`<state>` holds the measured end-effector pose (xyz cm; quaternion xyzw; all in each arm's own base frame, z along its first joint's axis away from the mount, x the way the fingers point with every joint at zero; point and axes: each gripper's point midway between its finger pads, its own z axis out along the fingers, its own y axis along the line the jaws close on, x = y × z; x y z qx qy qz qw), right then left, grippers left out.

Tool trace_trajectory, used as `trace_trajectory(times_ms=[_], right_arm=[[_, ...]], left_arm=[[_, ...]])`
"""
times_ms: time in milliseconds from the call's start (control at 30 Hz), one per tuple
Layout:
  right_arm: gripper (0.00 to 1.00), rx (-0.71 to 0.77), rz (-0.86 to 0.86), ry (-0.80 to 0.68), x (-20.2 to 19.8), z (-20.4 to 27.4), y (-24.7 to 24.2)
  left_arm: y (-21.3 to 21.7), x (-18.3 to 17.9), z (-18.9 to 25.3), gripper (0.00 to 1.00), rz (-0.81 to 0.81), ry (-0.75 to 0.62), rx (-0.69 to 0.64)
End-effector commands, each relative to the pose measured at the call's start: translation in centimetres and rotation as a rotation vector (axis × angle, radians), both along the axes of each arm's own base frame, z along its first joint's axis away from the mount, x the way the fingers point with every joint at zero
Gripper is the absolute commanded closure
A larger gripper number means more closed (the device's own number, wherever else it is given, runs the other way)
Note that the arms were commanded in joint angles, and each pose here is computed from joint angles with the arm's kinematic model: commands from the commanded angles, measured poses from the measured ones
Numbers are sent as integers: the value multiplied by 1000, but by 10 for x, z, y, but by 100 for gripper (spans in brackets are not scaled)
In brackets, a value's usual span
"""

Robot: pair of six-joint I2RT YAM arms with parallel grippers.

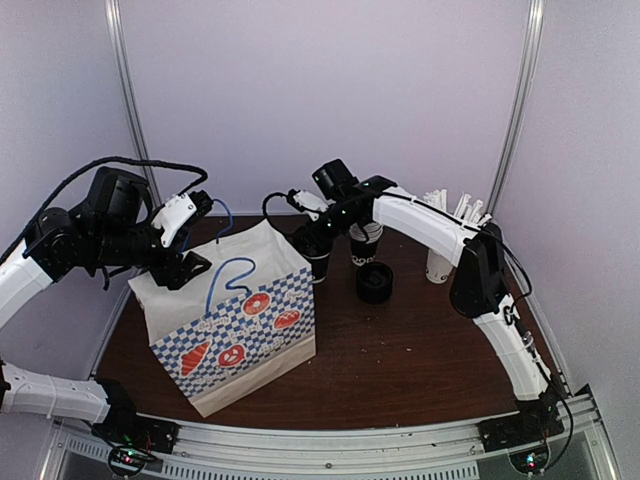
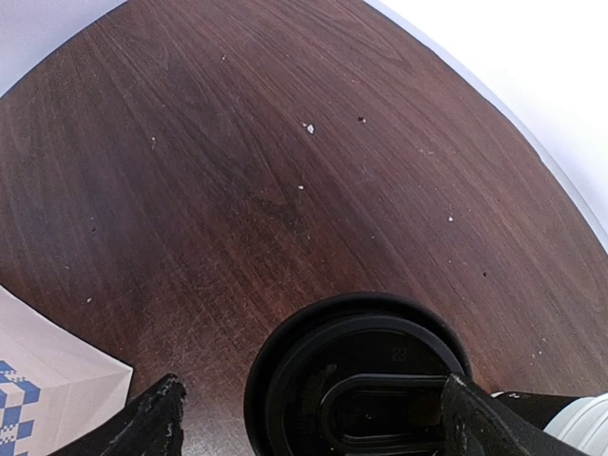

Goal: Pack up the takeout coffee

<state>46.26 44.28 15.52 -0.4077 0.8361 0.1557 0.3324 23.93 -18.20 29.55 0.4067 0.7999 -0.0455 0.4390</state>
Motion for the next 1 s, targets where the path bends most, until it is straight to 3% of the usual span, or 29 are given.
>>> trace_trajectory(times_ms=[0,233,967], right_arm=[[8,33,-14,-29,-6,37,-6],[12,-3,-44,-47,0,33,-14],[10,-29,-35,-30,1,11,-12]], left_arm=[[-3,2,11,26,-11,-29,-36],[-2,2,8,26,-4,-26,-35],[-5,3,4,26,-8,-15,-38]])
